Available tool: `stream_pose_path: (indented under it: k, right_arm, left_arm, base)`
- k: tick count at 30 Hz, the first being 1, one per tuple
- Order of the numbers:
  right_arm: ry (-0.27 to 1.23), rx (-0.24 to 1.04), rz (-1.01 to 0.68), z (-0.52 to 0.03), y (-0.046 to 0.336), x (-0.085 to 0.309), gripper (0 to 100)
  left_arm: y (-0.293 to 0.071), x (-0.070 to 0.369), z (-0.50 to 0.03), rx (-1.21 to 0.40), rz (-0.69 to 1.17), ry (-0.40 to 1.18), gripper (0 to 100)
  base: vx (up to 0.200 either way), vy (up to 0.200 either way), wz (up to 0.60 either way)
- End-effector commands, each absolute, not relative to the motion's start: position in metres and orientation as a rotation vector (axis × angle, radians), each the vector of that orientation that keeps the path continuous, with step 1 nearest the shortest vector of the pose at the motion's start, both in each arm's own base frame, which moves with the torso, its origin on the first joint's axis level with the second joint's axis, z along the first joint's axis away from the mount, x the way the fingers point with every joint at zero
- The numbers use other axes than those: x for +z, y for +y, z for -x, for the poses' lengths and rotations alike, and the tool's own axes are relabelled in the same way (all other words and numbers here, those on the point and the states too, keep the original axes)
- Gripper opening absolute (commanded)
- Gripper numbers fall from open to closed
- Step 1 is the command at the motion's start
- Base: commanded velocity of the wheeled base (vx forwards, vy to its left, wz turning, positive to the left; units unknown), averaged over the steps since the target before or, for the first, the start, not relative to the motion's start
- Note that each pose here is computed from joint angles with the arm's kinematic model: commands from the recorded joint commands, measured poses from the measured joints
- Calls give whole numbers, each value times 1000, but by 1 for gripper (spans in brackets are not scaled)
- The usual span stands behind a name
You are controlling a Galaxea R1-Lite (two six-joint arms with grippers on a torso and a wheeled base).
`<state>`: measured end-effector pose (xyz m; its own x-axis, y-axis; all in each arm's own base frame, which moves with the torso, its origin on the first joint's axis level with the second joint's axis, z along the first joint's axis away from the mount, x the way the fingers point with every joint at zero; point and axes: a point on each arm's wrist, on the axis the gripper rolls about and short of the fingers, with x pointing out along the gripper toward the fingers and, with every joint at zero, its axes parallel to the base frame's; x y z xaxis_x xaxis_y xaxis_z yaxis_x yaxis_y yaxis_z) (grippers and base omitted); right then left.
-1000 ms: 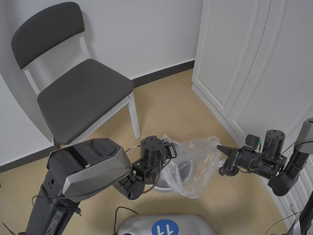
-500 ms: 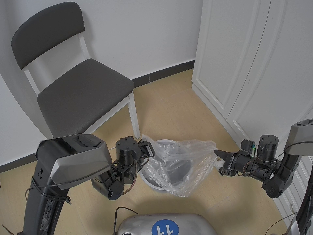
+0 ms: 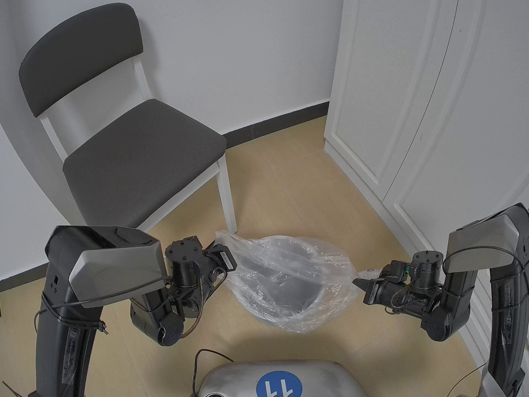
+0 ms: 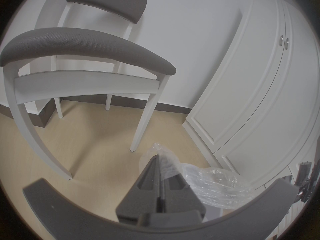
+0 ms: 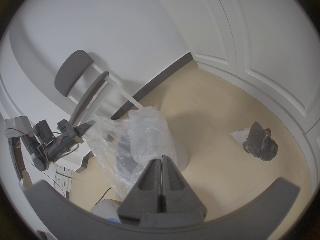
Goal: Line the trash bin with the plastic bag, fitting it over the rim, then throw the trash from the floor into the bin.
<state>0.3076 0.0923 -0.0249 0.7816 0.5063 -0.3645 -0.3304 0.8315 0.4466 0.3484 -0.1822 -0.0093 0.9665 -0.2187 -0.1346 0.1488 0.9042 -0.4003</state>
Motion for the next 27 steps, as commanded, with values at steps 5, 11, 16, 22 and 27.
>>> stream_pose_path:
  k: [5, 11, 16, 22, 27]
  right_arm:
    - [505, 415, -380, -317, 80, -43, 0]
    - [507, 392, -360, -320, 71, -49, 0]
    - [503, 376, -338, -320, 64, -51, 0]
    - [479, 365, -312, -321, 57, -45, 0]
    - [495, 367, -289, -320, 56, -23, 0]
  left_arm:
    - [-168, -9, -323, -196, 287, 256, 0]
    - [-150, -30, -293, -207, 70, 397, 0]
    - [-147, -38, -289, -207, 37, 469, 0]
    - [-144, -40, -284, -194, -2, 570, 0]
    - [-140, -28, -281, -180, -20, 617, 0]
  base:
    - [0, 0, 0]
    - [0, 0, 0]
    - [0, 0, 0]
    - [0, 0, 0]
    - [0, 0, 0]
